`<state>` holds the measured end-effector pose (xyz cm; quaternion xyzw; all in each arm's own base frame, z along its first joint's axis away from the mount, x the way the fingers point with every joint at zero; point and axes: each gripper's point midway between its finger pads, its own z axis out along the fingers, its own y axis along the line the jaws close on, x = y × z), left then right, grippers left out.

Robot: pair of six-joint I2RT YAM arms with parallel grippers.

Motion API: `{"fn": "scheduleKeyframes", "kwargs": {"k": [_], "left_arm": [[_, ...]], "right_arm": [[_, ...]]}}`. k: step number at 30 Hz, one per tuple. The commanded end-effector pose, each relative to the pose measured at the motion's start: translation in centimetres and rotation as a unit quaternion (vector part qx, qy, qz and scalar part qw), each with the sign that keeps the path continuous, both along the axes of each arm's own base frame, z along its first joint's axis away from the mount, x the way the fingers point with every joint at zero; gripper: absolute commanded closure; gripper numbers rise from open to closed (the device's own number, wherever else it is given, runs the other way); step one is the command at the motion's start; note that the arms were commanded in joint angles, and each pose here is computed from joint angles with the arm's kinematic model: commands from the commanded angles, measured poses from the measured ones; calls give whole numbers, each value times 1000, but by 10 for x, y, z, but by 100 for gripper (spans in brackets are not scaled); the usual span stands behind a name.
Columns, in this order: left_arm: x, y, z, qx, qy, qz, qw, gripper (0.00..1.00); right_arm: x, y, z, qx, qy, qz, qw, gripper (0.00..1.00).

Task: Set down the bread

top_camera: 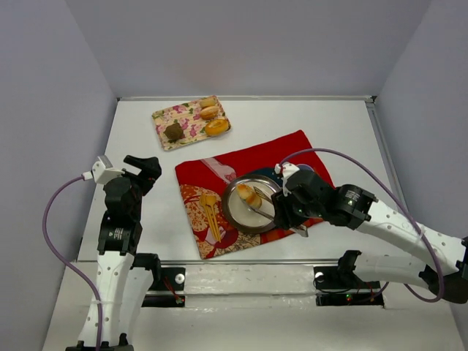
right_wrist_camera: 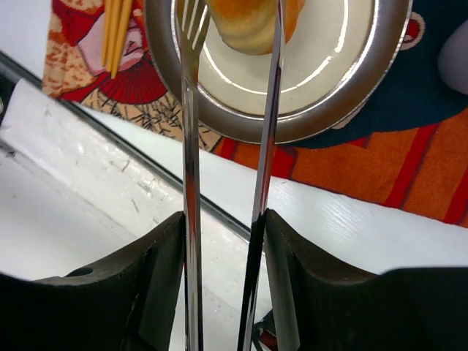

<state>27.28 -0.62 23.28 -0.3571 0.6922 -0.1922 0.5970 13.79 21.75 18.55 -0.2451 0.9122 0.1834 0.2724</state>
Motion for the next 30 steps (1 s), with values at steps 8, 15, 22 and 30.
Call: {"fn": "scheduleKeyframes", "kwargs": {"k": [8, 15, 22, 30], "left_arm": [[1, 0, 14, 1, -30, 0, 1000, 1], [2, -1, 14, 1, -29, -1, 1000, 1], [2, -2, 13, -1, -29, -3, 1000, 1], [5, -5, 8, -2, -25, -13, 1000, 1]], "right_arm": [[-6, 4, 20, 36, -17, 20, 999, 44], [5, 5, 41, 50, -48, 5, 998, 52], [64, -4, 89, 58, -156, -142, 976, 62], [204, 17, 109, 30, -231, -256, 938, 63]]}}
